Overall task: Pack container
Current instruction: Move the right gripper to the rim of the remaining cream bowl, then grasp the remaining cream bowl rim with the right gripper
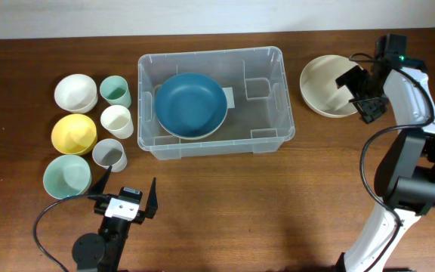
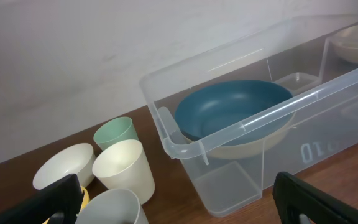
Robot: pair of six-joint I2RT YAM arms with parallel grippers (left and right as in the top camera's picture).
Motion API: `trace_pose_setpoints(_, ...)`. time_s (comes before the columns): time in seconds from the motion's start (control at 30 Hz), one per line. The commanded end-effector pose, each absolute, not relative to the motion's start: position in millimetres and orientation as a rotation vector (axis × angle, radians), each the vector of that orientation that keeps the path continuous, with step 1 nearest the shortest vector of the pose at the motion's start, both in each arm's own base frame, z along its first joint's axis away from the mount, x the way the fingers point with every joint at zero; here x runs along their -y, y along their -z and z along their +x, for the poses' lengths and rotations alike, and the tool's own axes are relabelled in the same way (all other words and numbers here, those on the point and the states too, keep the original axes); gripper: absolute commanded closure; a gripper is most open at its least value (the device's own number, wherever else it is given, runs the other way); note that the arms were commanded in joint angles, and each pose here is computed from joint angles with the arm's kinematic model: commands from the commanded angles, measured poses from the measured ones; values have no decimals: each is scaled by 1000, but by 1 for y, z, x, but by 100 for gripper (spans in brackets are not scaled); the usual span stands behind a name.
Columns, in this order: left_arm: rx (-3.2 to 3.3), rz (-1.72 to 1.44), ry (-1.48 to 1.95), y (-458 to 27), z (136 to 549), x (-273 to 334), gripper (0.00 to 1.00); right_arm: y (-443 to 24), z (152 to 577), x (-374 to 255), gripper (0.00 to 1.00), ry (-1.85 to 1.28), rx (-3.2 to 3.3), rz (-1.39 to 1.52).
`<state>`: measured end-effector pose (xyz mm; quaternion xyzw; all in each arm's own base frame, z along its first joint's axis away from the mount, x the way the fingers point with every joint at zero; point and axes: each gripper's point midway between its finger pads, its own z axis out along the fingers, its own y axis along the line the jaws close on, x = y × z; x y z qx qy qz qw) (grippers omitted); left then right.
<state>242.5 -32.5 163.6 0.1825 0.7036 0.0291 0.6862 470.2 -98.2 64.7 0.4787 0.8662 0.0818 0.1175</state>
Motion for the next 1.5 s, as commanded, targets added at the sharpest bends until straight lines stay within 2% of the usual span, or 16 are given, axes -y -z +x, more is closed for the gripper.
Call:
trace_pose_setpoints(0.0,-1580,406,-49,-161,242,33,0,-47,468,95,1,-226,-2570,1415)
trace_pose_setpoints(0.77,-1580,406,-49,-161,242,33,0,-31,472,96,0,-223,-2578,1419)
trace_pose_setpoints(0.8,-1580,406,-49,-161,242,33,0,-31,472,96,3,-223,-2576,1418)
trace_pose_setpoints(1.03,-1580,406,-49,-161,242,33,0,-31,474,96,51,-225,-2572,1414)
trace_pose_setpoints(1.2,-1580,406,-49,-161,242,33,0,-32,474,96,77,-225,-2571,1415)
trace_pose_setpoints(1.27,-1580,406,-49,-161,242,33,0,-31,474,96,81,-225,-2571,1415)
trace_pose_setpoints(1.37,-1580,406,-49,-161,242,33,0,-32,474,96,82,-226,-2570,1415)
trace_pose_setpoints(1.43,-1580,406,-49,-161,242,33,0,-32,474,96,80,-226,-2570,1415)
trace_pose_setpoints(1.47,-1580,406,-49,-161,242,33,0,-31,474,96,76,-225,-2571,1415)
